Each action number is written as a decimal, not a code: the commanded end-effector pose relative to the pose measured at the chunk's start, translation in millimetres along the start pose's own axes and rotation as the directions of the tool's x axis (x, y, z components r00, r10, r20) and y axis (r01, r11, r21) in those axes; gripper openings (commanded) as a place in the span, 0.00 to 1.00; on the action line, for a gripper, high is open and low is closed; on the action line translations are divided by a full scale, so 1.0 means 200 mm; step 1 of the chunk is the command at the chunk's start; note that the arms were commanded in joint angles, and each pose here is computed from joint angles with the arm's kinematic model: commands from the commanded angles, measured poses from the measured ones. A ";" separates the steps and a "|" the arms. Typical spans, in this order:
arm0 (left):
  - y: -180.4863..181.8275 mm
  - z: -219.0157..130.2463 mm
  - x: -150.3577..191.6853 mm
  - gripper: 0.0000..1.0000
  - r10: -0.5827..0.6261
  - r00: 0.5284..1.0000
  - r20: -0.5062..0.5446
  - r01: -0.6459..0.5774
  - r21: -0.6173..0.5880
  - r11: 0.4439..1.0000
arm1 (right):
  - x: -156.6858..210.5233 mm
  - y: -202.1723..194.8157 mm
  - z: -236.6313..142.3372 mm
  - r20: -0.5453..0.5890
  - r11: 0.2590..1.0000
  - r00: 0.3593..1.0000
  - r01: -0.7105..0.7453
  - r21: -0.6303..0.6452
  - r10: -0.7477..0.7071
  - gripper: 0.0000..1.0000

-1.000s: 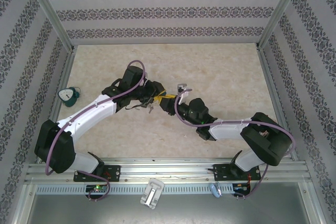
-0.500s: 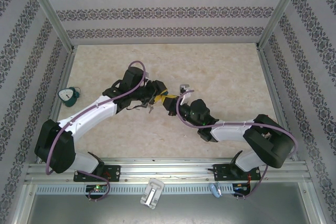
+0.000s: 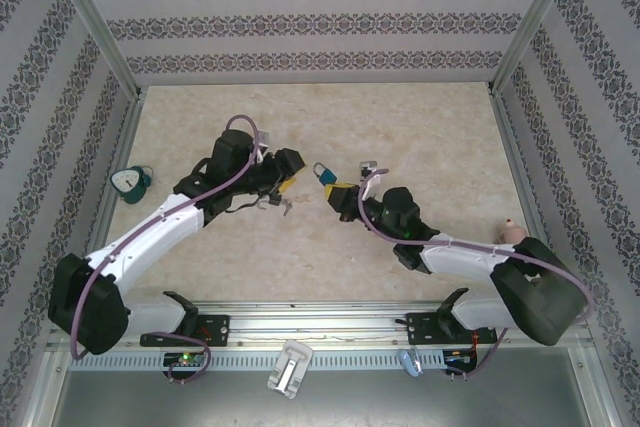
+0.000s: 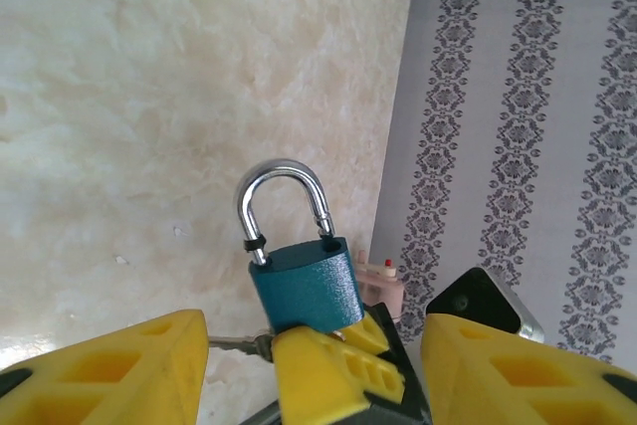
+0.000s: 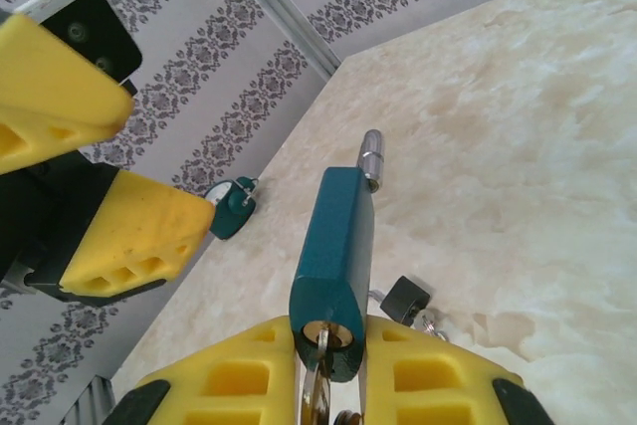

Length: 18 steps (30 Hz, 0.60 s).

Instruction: Unlock with the key

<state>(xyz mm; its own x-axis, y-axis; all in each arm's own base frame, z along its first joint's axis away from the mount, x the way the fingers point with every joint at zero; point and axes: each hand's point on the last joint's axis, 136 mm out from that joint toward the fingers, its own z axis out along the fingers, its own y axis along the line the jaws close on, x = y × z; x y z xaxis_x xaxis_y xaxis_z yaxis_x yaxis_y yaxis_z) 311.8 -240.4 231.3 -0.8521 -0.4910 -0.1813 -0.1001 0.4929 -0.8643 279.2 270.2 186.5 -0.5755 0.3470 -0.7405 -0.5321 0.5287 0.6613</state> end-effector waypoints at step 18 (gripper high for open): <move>0.04 -0.06 0.10 0.56 0.217 0.970 -0.107 -0.207 0.095 0.974 | -0.02 0.33 -0.14 -0.155 0.924 0.986 0.001 -0.381 -0.064 0.00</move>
<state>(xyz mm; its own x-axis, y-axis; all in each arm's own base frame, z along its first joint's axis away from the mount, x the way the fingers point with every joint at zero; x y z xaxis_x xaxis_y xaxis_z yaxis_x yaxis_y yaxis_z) 281.9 -232.6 211.3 -0.9094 -0.3272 -0.2567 0.0417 0.5424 -0.8391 235.9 276.8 206.0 -0.6764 0.1856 -0.7128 -0.6566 0.2866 0.6977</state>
